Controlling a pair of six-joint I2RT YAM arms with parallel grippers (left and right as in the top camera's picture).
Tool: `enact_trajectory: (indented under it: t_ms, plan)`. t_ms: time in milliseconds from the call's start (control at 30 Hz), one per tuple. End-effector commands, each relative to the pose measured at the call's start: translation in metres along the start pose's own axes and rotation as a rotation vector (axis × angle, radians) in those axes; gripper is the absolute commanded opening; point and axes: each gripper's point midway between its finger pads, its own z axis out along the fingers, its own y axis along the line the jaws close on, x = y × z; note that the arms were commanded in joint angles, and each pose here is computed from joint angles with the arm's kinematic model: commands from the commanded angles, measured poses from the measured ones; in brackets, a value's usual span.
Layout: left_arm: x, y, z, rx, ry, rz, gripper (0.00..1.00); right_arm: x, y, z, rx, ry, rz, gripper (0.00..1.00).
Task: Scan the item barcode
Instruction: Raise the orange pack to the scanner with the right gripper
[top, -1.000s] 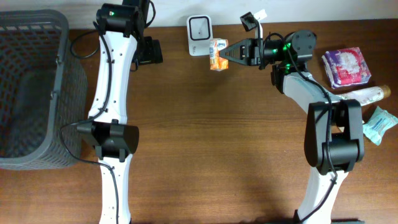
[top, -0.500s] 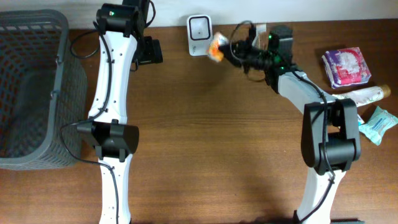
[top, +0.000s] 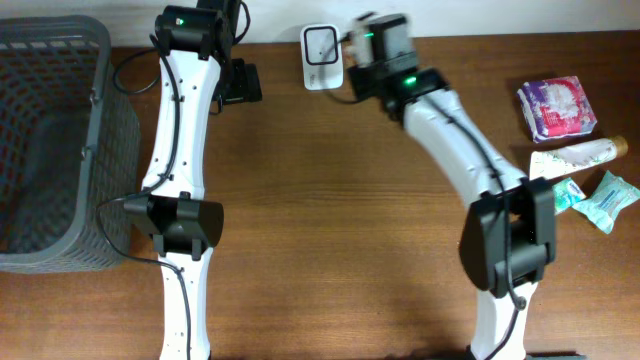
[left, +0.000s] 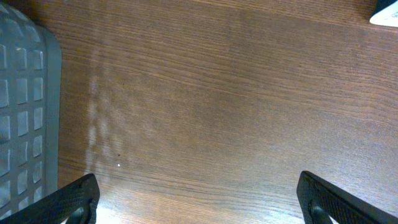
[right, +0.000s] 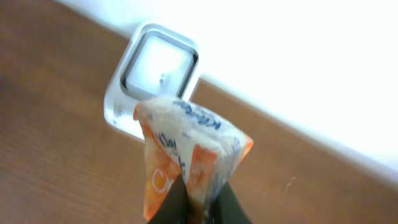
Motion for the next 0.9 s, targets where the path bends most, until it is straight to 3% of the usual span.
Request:
enact_trajectory:
  t_ms: [0,300,367,500,600,733,867]
  plan:
    - [-0.003,0.003,-0.003,-0.007,-0.014,-0.011,0.99,-0.023,-0.021,0.002,0.217,-0.051,-0.196,0.04]
    - [-0.003,0.003,-0.003,-0.007,-0.014,-0.011,0.99,-0.104,-0.014,-0.001,0.206,-0.47,-0.081,0.04]
    - [-0.003,0.003,-0.003,-0.007,-0.014,-0.011,0.99,-0.114,-0.001,0.001,0.127,-0.542,-0.051,0.04]
    - [-0.003,0.003,-0.003,-0.007,-0.014,-0.011,0.99,-0.092,-0.008,0.041,0.141,-0.491,-0.043,0.04]
    - [-0.003,0.003,-0.003,-0.007,-0.014,-0.011,0.99,-0.051,0.001,0.087,0.095,-0.318,-0.068,0.04]
    - [-0.003,0.003,-0.003,-0.007,-0.014,-0.011,0.99,-0.052,0.001,0.09,0.09,-0.299,-0.086,0.04]
    - [-0.003,0.003,-0.003,-0.007,-0.014,-0.011,0.99,-0.05,0.007,0.09,0.112,-0.269,-0.302,0.04]
